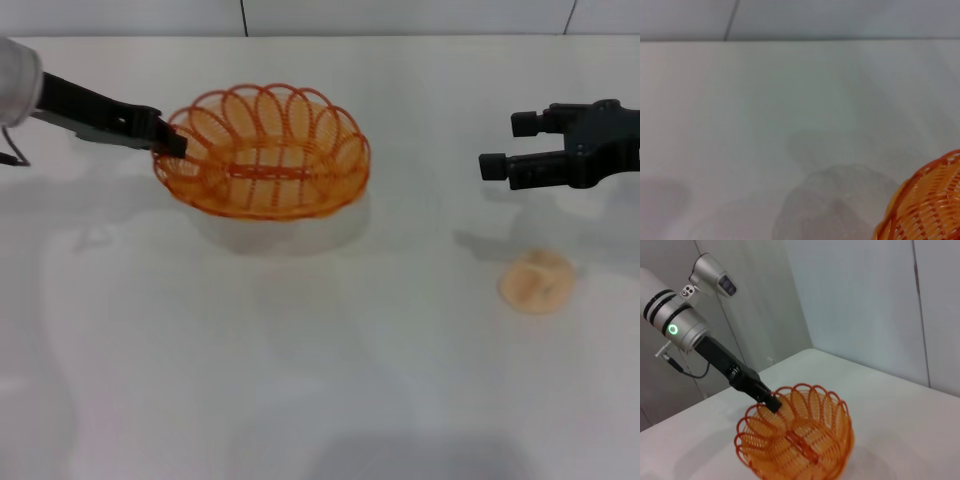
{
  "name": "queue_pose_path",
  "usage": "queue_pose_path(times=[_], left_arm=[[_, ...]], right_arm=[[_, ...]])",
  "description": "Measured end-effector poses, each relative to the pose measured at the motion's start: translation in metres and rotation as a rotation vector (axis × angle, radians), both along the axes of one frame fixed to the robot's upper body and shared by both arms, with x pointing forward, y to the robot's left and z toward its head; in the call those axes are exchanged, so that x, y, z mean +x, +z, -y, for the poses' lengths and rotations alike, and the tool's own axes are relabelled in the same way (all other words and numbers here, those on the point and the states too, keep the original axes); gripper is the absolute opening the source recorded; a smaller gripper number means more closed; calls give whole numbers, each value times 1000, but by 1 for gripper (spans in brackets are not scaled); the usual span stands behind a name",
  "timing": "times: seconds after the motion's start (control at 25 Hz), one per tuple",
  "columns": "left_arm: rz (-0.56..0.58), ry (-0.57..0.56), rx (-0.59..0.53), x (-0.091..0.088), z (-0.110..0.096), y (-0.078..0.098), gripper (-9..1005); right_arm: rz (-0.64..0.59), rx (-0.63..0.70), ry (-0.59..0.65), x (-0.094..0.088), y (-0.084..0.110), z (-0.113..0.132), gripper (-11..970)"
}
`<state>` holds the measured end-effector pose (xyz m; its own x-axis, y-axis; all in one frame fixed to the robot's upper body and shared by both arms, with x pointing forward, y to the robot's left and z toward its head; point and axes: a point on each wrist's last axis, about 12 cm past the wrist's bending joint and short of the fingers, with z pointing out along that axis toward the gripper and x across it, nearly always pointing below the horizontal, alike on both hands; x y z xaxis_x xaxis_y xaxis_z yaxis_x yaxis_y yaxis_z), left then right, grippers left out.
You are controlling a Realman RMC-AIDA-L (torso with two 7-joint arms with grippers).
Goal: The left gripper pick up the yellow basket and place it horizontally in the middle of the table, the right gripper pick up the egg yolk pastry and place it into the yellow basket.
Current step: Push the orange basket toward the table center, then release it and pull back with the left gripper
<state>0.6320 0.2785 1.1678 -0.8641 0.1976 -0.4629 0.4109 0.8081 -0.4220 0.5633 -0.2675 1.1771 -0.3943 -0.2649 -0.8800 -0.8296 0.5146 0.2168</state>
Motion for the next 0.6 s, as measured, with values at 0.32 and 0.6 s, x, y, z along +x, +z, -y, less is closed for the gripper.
queue_pose_path(times=[0.32, 0.6], left_arm=[[-56, -29, -17, -2, 27, -19, 80], [-66, -16, -41, -5, 38, -30, 80]], right_arm=[[6, -1, 9, 2, 2, -2, 871], [6, -2, 13, 1, 3, -2, 871]])
